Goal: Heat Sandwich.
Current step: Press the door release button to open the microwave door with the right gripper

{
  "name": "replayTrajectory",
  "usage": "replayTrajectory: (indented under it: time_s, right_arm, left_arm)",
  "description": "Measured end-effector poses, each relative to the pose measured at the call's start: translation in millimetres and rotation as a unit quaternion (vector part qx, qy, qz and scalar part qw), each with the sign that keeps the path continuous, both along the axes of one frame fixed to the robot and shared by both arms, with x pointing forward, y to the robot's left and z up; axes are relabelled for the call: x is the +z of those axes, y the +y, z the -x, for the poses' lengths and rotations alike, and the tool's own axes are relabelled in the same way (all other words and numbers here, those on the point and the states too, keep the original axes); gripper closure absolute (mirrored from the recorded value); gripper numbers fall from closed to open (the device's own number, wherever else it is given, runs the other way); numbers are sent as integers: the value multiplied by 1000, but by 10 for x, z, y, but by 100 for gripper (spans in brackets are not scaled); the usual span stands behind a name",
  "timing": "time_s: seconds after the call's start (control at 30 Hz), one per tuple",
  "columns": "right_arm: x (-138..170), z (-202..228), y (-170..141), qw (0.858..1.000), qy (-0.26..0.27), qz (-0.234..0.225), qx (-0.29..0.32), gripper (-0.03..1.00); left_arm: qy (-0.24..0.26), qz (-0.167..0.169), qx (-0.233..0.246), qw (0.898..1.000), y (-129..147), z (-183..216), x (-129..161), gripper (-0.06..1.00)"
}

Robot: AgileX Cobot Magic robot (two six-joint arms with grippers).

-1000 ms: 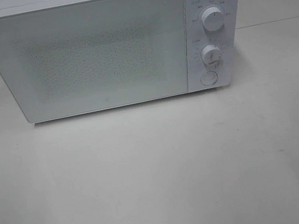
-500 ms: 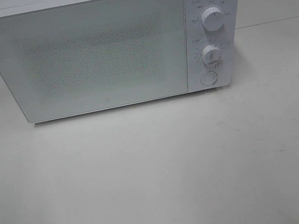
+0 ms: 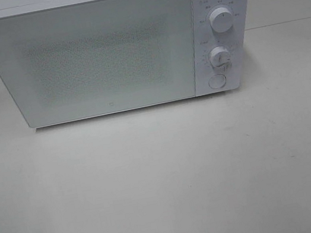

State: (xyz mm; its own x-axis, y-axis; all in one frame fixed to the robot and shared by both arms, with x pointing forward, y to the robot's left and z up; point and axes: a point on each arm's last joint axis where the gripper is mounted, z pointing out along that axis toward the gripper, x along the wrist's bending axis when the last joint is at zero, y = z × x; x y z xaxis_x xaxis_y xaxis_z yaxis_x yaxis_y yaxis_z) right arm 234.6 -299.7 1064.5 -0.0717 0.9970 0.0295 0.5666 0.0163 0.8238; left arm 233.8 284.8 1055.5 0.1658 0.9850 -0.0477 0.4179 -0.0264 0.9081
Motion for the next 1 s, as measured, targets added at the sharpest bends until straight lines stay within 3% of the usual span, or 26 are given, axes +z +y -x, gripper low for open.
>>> replayTrajectory:
  time_s: [0.2, 1.0]
  right_arm:
    - [-174, 62, -4, 1000, -22, 0, -20, 20]
    - [-74, 21, 0, 999, -31, 4, -23, 20]
  left_arm:
    - [0, 0, 0, 1000, 0, 0, 0, -5]
    - [0, 0, 0, 1000, 0, 0, 0, -5]
